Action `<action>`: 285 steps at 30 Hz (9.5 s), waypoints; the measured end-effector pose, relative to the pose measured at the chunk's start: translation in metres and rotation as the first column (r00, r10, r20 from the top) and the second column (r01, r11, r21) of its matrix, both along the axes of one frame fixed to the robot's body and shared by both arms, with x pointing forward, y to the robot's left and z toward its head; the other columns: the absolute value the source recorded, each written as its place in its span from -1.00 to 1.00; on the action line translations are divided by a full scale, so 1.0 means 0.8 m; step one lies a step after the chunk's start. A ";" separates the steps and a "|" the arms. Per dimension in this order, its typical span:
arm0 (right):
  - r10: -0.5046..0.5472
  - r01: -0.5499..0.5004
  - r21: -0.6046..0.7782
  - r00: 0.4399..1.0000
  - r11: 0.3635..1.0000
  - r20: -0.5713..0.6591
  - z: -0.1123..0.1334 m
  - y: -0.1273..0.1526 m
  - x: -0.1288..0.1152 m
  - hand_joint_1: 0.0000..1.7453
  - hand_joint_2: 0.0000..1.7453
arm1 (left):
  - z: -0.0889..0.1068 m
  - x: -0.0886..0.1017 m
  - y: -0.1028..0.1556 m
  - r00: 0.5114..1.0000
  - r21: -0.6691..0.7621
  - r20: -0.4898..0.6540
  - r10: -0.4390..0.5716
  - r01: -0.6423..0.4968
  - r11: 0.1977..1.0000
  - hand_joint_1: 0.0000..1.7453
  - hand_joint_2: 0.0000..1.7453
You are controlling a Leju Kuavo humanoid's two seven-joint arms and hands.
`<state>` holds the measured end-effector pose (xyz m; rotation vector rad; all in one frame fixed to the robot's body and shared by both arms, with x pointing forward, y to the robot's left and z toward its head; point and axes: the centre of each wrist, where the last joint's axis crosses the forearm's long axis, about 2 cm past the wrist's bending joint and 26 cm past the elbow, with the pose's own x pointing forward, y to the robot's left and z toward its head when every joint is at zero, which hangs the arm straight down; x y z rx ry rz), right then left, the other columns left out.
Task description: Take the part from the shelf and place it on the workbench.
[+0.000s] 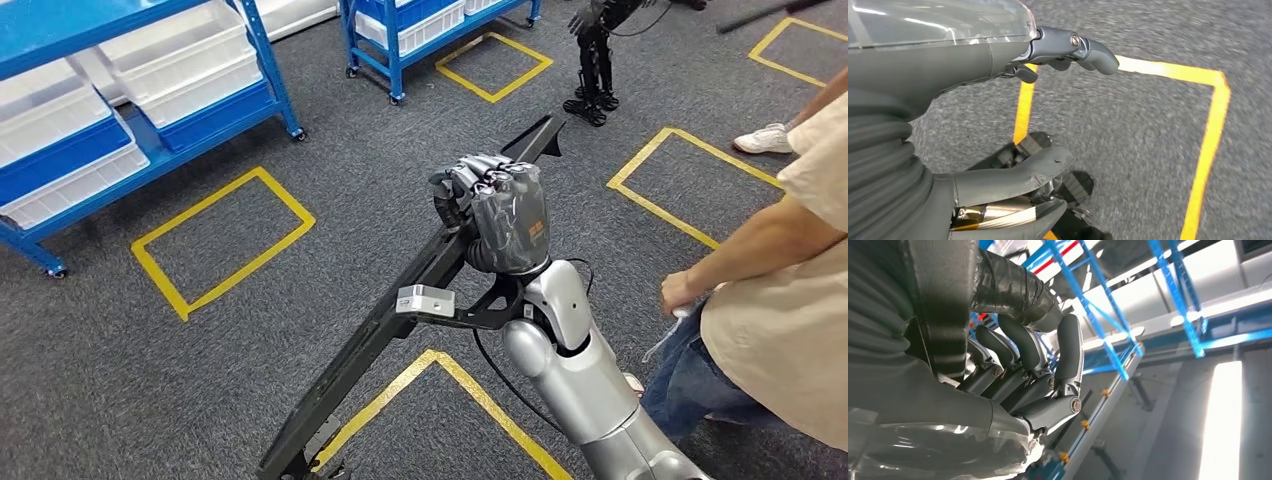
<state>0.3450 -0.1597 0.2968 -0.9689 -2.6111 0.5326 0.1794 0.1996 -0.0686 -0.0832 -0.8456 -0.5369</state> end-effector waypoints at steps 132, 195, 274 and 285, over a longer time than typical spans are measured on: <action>-0.046 0.046 -0.036 0.999 0.998 0.004 0.005 -0.021 -0.003 1.00 1.00 | -0.003 -0.012 -0.009 1.000 -0.033 0.009 0.025 -0.024 0.999 -1.00 1.00; -0.158 0.366 0.206 0.752 0.908 -0.640 -0.077 -0.146 0.081 1.00 1.00 | -0.010 -0.022 0.010 0.999 -0.107 -0.027 0.033 -0.035 0.994 -1.00 1.00; -0.328 0.600 0.037 0.486 0.799 -0.810 -0.139 -0.243 0.118 -1.00 1.00 | -0.016 -0.031 0.026 0.996 -0.108 -0.011 0.087 -0.087 0.990 -1.00 -1.00; -0.493 0.654 0.194 0.703 0.731 -0.513 -0.137 -0.252 0.066 -1.00 1.00 | -0.019 -0.040 0.023 0.997 -0.110 -0.013 0.077 -0.078 0.991 -1.00 -1.00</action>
